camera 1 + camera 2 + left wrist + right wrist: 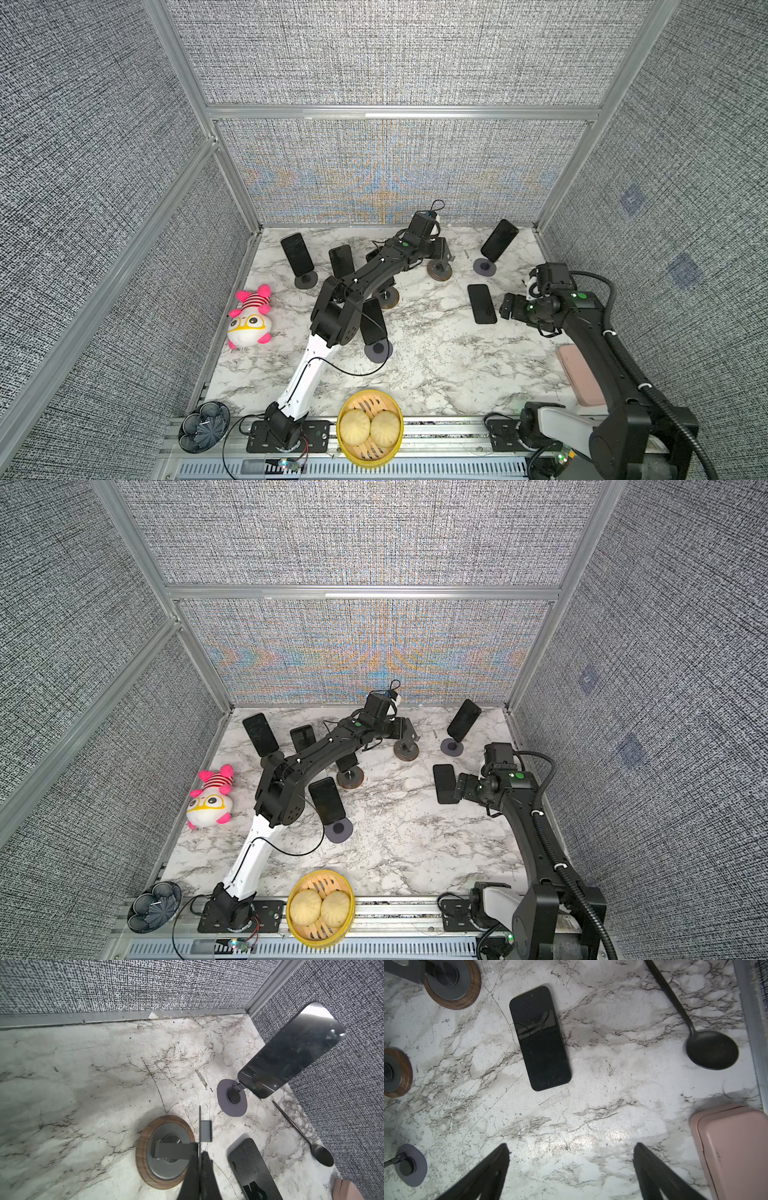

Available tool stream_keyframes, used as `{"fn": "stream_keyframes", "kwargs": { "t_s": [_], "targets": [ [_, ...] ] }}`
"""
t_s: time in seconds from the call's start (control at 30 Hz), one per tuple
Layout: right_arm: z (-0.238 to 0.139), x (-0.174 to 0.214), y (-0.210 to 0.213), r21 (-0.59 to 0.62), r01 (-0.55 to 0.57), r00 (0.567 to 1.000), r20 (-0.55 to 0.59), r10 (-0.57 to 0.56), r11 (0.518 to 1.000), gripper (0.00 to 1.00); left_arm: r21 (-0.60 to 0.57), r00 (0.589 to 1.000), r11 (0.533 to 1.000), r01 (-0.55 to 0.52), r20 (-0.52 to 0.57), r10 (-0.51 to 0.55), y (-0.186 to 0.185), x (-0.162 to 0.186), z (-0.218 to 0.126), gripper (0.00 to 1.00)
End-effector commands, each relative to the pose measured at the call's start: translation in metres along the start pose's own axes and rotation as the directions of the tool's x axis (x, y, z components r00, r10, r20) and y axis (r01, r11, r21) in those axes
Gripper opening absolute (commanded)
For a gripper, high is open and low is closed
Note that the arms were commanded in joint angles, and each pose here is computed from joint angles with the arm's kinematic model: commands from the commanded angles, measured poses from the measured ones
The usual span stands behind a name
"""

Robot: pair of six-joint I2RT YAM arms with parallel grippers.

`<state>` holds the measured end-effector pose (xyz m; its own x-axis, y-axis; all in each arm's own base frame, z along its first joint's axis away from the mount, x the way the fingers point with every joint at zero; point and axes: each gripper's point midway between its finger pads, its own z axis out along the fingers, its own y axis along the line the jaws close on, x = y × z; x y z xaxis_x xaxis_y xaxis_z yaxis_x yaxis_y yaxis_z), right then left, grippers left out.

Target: Remove the phone from the phone stand

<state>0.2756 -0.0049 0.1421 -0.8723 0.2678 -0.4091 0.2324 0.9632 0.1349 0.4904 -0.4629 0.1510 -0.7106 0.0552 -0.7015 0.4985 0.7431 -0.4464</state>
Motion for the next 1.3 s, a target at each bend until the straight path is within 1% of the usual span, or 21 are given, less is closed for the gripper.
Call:
{"fn": "stream_keyframes", "kwargs": {
  "t_s": [0.0, 0.03, 0.17, 0.27, 0.33, 0.47, 0.57, 0.7, 0.77, 0.8, 0.9, 1.0, 1.07, 1.13, 1.2, 1.27],
  "targets": [
    [0.0, -0.001, -0.001, 0.008, 0.005, 1.0, 0.002, -0.005, 1.0, 0.94, -0.012, 1.0, 1.0, -0.007, 0.018, 0.007, 0.004, -0.003, 0.003, 0.0],
    [-0.001, -0.001, -0.001, 0.008, 0.006, 1.0, 0.006, -0.006, 1.0, 0.94, -0.016, 1.0, 1.0, -0.008, 0.017, 0.008, 0.005, -0.003, 0.002, 0.0],
    [0.0, -0.001, -0.001, 0.008, 0.006, 1.0, 0.002, -0.006, 1.0, 0.94, -0.022, 1.0, 1.0, -0.005, 0.006, 0.005, 0.008, 0.0, 0.003, 0.19],
    [0.0, -0.001, -0.001, 0.008, 0.007, 1.0, 0.004, -0.007, 1.0, 0.94, -0.028, 1.0, 1.0, -0.004, -0.002, 0.004, 0.009, 0.001, 0.003, 0.31],
    [0.0, -0.001, -0.001, 0.008, 0.007, 1.0, 0.003, -0.007, 1.0, 0.94, -0.036, 1.0, 0.999, -0.005, -0.002, 0.005, 0.011, 0.0, 0.002, 0.37],
    [0.0, 0.0, -0.001, 0.008, 0.006, 1.0, 0.002, -0.006, 1.0, 0.94, -0.048, 1.0, 0.999, -0.021, 0.003, 0.021, 0.011, -0.003, -0.003, 0.45],
    [-0.002, -0.001, -0.002, 0.014, 0.0, 1.0, 0.009, 0.0, 1.0, 0.94, -0.052, 0.999, 0.997, -0.049, 0.011, 0.049, 0.007, -0.009, -0.01, 0.52],
    [-0.01, -0.005, -0.003, 0.02, -0.024, 0.999, 0.035, 0.023, 1.0, 0.95, -0.069, 0.995, 0.993, -0.095, 0.036, 0.098, -0.001, -0.02, -0.027, 0.65],
    [-0.015, -0.007, -0.005, 0.03, -0.05, 0.998, 0.048, 0.049, 0.998, 0.95, -0.081, 0.991, 0.989, -0.124, 0.049, 0.128, -0.005, -0.027, -0.037, 0.69],
    [-0.025, -0.018, -0.003, 0.026, -0.064, 0.994, 0.087, 0.062, 0.998, 0.95, -0.087, 0.988, 0.986, -0.142, 0.054, 0.147, -0.008, -0.03, -0.042, 0.71],
    [-0.038, -0.031, -0.003, 0.027, -0.108, 0.986, 0.131, 0.104, 0.994, 0.97, -0.111, 0.976, 0.972, -0.205, 0.053, 0.212, -0.017, -0.038, -0.059, 0.76],
    [-0.049, -0.046, -0.005, 0.037, -0.175, 0.968, 0.188, 0.165, 0.984, 0.97, -0.159, 0.96, 0.95, -0.27, 0.039, 0.279, -0.02, -0.047, -0.083, 0.82],
    [-0.054, -0.06, -0.002, 0.015, -0.197, 0.952, 0.241, 0.187, 0.98, 0.97, -0.175, 0.95, 0.938, -0.298, 0.043, 0.309, -0.024, -0.054, -0.103, 0.86],
    [-0.058, -0.077, 0.005, -0.032, -0.19, 0.933, 0.306, 0.191, 0.981, 0.97, -0.185, 0.94, 0.928, -0.322, 0.052, 0.337, -0.029, -0.06, -0.128, 0.88],
    [-0.061, -0.095, 0.014, -0.081, -0.15, 0.914, 0.369, 0.169, 0.985, 0.97, -0.195, 0.93, 0.918, -0.346, 0.061, 0.363, -0.034, -0.064, -0.153, 0.9],
    [-0.067, -0.108, 0.02, -0.102, -0.13, 0.901, 0.404, 0.16, 0.986, 0.97, -0.212, 0.92, 0.906, -0.366, 0.065, 0.386, -0.036, -0.067, -0.18, 0.91]
  ]
}}
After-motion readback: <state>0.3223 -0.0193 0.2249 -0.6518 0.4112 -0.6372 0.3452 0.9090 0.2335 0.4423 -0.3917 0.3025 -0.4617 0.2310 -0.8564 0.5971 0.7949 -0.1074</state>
